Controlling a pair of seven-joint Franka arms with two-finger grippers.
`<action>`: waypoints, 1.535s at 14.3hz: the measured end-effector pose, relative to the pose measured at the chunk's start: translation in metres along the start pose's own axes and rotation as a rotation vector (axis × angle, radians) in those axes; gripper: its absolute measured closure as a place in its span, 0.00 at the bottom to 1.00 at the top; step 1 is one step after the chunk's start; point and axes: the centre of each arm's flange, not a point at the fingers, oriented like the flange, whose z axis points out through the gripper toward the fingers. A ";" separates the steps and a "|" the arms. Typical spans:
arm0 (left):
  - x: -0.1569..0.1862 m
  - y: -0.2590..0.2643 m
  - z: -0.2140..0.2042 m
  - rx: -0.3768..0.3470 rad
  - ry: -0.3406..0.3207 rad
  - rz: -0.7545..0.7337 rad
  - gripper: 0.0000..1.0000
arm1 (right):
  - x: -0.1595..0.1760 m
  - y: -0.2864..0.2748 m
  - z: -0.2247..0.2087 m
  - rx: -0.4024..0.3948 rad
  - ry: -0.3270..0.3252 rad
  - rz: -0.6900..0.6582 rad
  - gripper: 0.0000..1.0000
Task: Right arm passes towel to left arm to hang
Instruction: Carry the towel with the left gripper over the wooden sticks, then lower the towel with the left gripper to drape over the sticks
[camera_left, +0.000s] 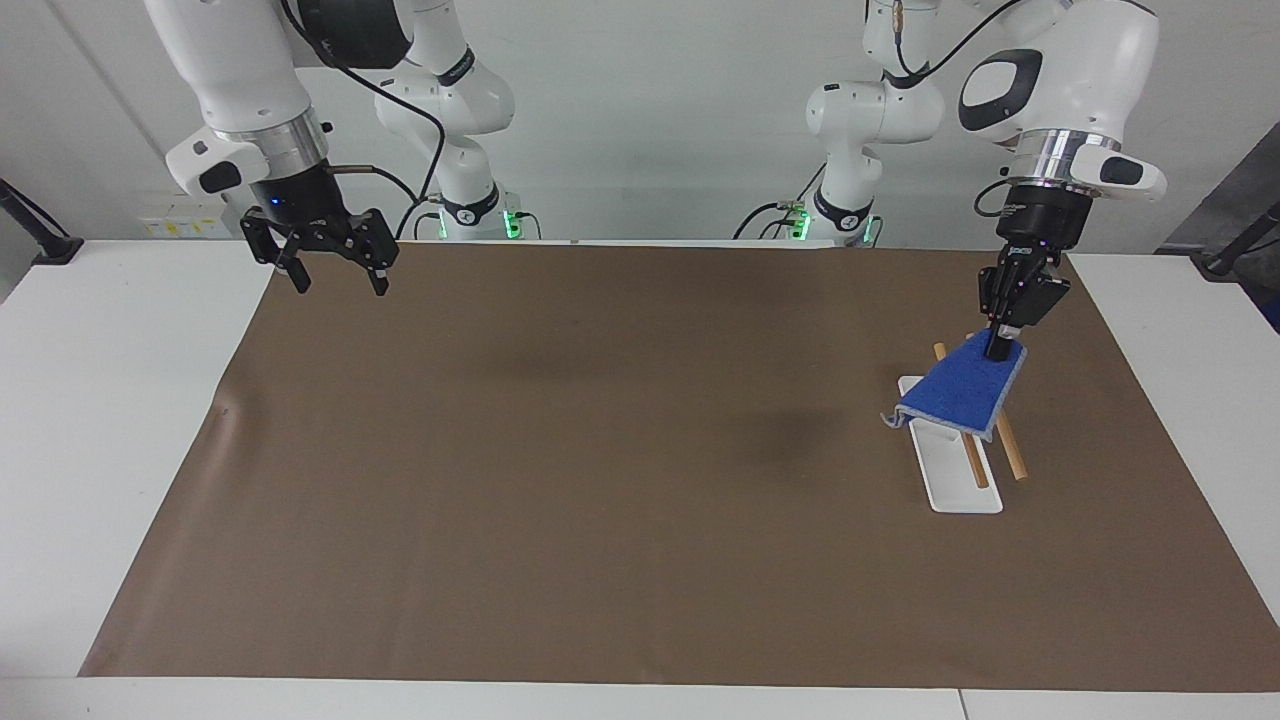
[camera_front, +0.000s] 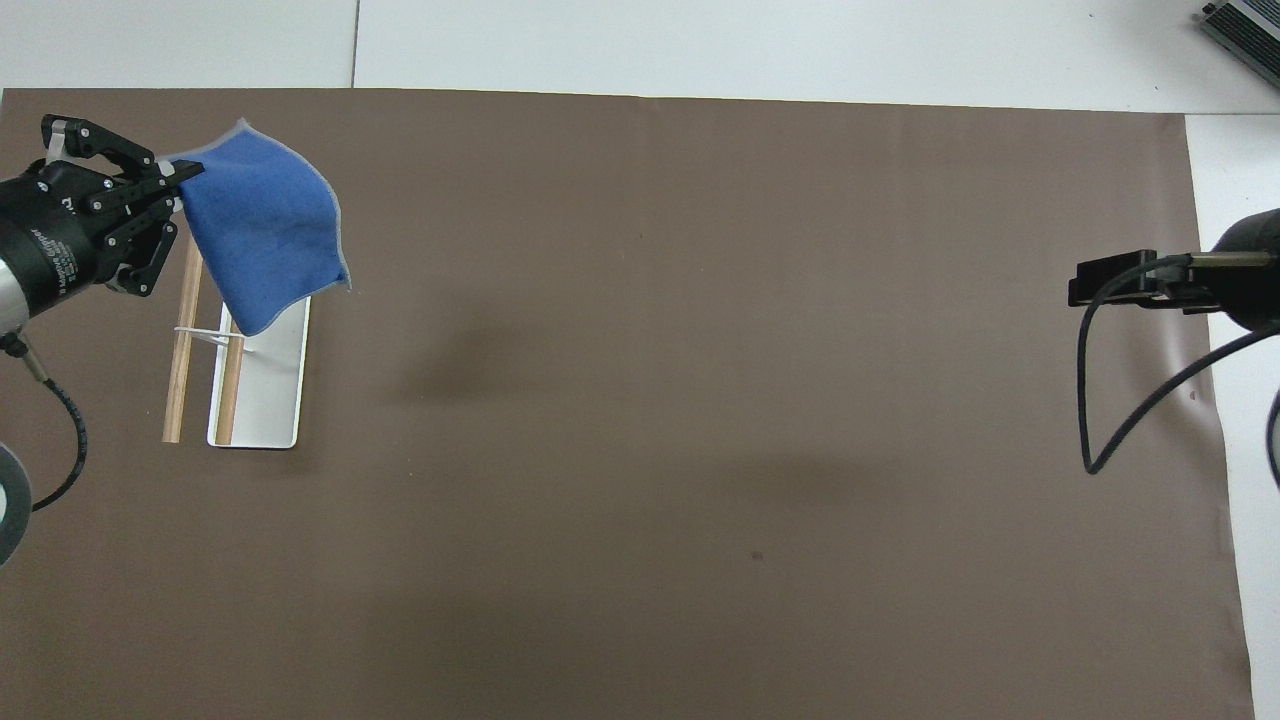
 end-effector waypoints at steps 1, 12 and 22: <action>0.004 -0.002 0.001 0.003 0.005 -0.005 0.98 | -0.001 0.007 -0.007 -0.002 -0.007 0.007 0.00; 0.042 -0.052 0.015 -0.038 0.093 -0.263 0.98 | -0.020 0.053 -0.032 -0.035 -0.072 0.011 0.00; 0.091 -0.095 0.023 -0.037 0.177 -0.466 0.98 | -0.028 0.066 -0.028 -0.035 -0.104 0.053 0.00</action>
